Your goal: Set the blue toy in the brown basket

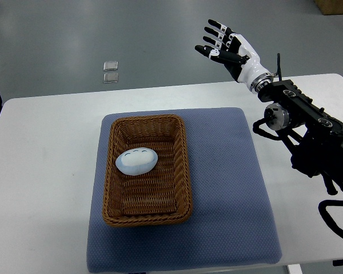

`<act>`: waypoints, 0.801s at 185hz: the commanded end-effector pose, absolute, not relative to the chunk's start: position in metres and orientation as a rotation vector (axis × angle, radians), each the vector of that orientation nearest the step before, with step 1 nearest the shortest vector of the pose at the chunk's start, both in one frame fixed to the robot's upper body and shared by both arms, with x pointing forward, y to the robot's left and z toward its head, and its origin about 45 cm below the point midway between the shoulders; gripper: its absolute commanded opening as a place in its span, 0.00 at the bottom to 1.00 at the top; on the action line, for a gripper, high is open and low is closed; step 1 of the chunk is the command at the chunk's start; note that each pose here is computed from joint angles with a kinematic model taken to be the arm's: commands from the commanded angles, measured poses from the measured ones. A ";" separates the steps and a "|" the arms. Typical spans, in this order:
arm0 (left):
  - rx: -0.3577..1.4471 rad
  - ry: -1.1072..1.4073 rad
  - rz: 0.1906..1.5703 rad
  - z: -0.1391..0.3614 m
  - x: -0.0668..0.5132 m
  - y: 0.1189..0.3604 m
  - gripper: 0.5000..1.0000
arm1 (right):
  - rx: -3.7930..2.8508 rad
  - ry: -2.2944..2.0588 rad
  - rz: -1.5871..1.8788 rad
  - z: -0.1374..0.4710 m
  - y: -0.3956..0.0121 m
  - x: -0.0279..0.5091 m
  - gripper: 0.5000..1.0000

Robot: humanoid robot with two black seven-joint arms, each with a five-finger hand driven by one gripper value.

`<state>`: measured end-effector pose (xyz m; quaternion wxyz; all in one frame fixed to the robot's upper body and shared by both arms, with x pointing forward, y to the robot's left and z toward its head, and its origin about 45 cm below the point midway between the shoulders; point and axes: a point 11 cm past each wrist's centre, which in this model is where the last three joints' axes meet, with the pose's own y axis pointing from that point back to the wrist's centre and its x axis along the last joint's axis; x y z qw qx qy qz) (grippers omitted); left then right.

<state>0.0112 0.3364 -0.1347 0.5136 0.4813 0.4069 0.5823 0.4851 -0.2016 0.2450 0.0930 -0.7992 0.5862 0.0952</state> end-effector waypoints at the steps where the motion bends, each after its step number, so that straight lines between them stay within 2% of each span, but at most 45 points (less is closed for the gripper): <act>1: 1.158 0.978 1.399 -0.135 0.011 0.336 1.00 | -2.304 1.815 0.371 0.227 -0.216 0.483 0.80; 65: 1.158 0.978 1.399 -0.135 0.011 0.336 1.00 | -2.054 2.059 0.543 0.188 -0.260 0.481 0.80; 108: 1.157 0.979 1.400 -0.135 0.011 0.336 1.00 | -1.928 2.056 0.685 0.174 -0.267 0.475 0.80; 148: 1.160 0.982 1.399 -0.135 0.008 0.336 1.00 | -1.891 2.060 0.617 0.174 -0.270 0.473 0.81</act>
